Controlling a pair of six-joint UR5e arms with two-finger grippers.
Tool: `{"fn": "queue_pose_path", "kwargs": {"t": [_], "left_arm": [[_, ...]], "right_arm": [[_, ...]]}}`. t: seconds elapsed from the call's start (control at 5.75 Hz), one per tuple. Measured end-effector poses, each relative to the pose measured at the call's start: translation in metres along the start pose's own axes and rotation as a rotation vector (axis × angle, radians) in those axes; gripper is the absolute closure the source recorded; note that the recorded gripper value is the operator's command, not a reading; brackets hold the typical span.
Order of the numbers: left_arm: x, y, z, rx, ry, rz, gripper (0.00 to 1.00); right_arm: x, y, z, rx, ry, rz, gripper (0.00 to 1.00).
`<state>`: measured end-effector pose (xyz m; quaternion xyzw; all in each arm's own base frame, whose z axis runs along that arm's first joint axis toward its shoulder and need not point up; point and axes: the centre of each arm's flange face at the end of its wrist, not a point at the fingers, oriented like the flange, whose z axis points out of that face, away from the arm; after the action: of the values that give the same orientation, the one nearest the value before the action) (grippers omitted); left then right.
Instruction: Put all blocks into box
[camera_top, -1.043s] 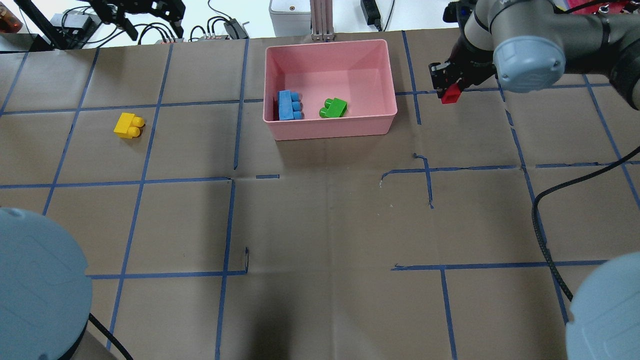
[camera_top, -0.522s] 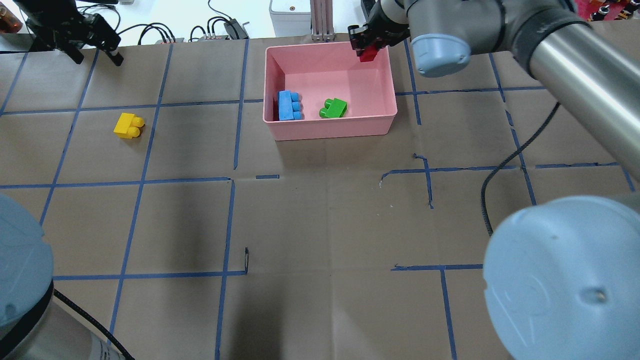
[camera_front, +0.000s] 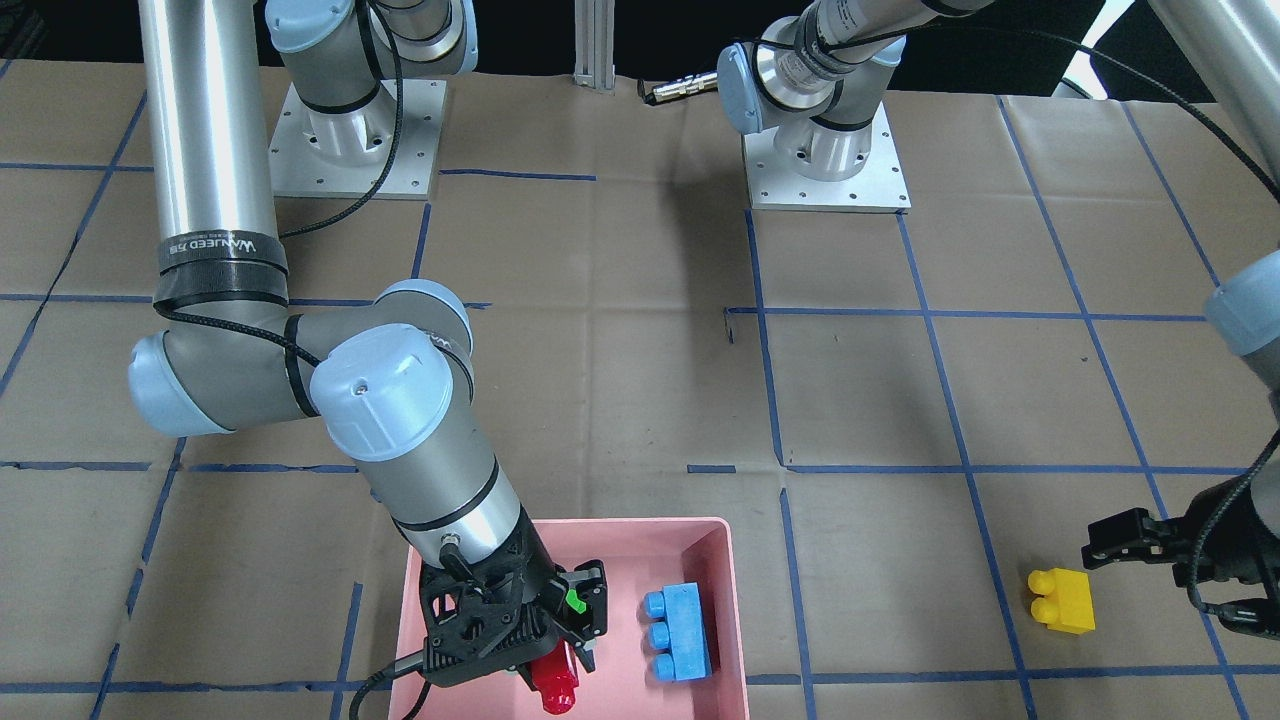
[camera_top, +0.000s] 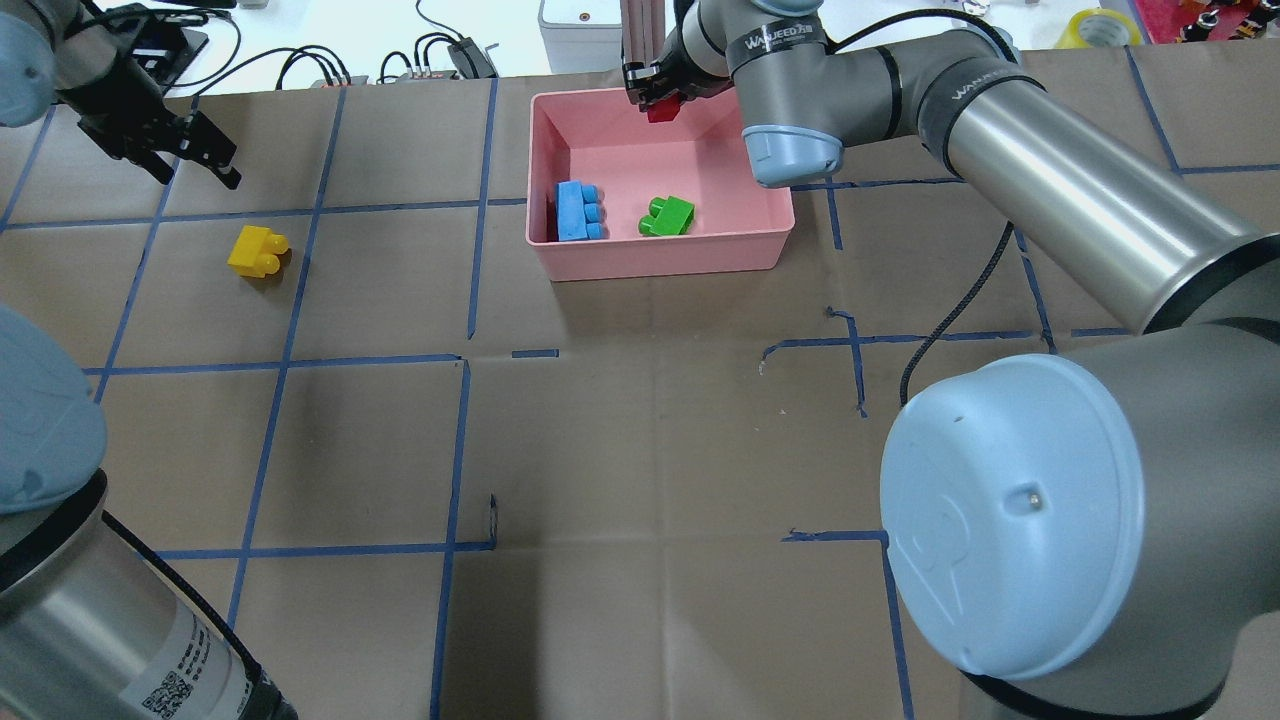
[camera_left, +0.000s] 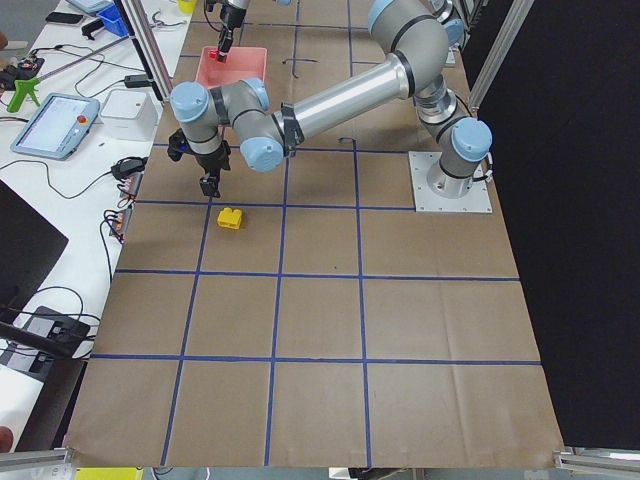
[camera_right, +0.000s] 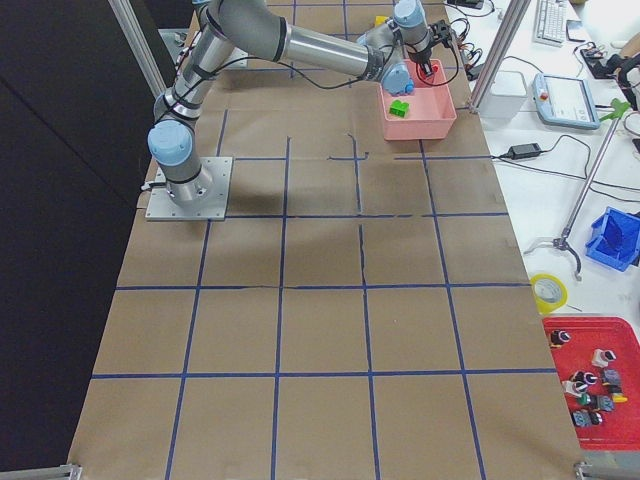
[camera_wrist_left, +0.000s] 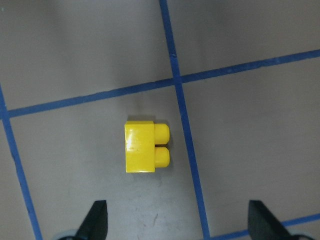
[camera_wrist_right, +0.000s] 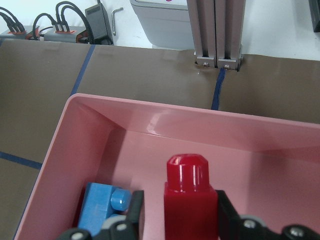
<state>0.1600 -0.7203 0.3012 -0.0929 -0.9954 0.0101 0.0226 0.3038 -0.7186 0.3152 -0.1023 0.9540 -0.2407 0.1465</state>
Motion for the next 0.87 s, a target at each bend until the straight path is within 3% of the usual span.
{"fn": "queue_pose_path", "kwargs": {"t": [0.52,0.7,0.87], "left_arm": [[-0.018,-0.016,0.103,0.010,-0.007,0.075,0.01],[-0.019,-0.015,0.122,-0.003,0.002,0.085,0.01],[-0.016,-0.008,0.132,-0.019,0.014,0.087,0.01]], "right_arm": [[0.004,0.000,-0.019,-0.074,0.015,0.023,0.00],[0.014,0.000,-0.055,-0.153,0.037,0.052,0.00],[0.028,0.011,-0.108,-0.288,0.096,0.095,0.00]]}}
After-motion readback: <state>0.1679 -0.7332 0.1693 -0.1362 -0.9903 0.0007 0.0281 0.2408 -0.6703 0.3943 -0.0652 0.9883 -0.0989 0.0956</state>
